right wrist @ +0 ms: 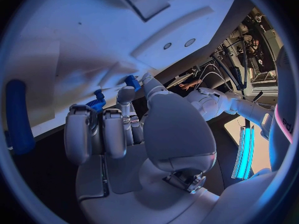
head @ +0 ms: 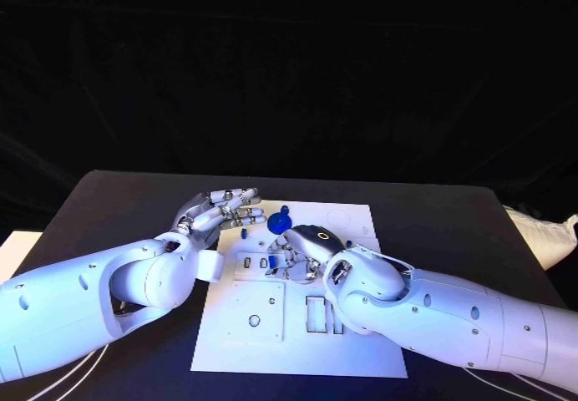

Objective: Assemble the parts on the task board

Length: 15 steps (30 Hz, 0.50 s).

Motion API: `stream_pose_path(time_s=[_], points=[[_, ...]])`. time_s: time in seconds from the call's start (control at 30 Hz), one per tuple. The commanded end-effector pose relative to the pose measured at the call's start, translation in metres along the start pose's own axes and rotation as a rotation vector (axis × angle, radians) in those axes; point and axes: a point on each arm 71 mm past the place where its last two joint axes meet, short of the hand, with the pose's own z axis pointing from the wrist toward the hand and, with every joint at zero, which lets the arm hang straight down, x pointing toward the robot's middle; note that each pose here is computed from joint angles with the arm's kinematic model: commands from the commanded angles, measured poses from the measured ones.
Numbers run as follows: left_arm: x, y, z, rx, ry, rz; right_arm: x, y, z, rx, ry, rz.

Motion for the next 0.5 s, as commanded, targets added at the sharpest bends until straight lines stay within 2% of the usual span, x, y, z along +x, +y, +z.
stream_pose_path(time_s=[0.03, 0.1, 0.27, 0.37, 0.5], points=[[0.0014, -0.0009, 0.0006, 0.010, 0.019, 0.018, -0.012, 0.009, -0.007, -0.108, -0.094, 0.025], [0.0007, -0.0010, 0.0006, 0.011, 0.018, 0.047, -0.021, 0.012, -0.016, -0.163, -0.098, 0.054], [-0.0015, -0.0011, -0.0009, 0.001, 0.014, 0.107, -0.049, 0.009, -0.036, -0.229, -0.114, 0.117], [-0.0037, 0.0000, -0.0024, -0.029, 0.024, 0.159, -0.071, -0.001, -0.048, -0.234, -0.113, 0.134], [-0.0092, 0.0005, -0.0021, -0.122, 0.066, 0.289, -0.093, -0.017, -0.061, -0.205, -0.097, 0.146]])
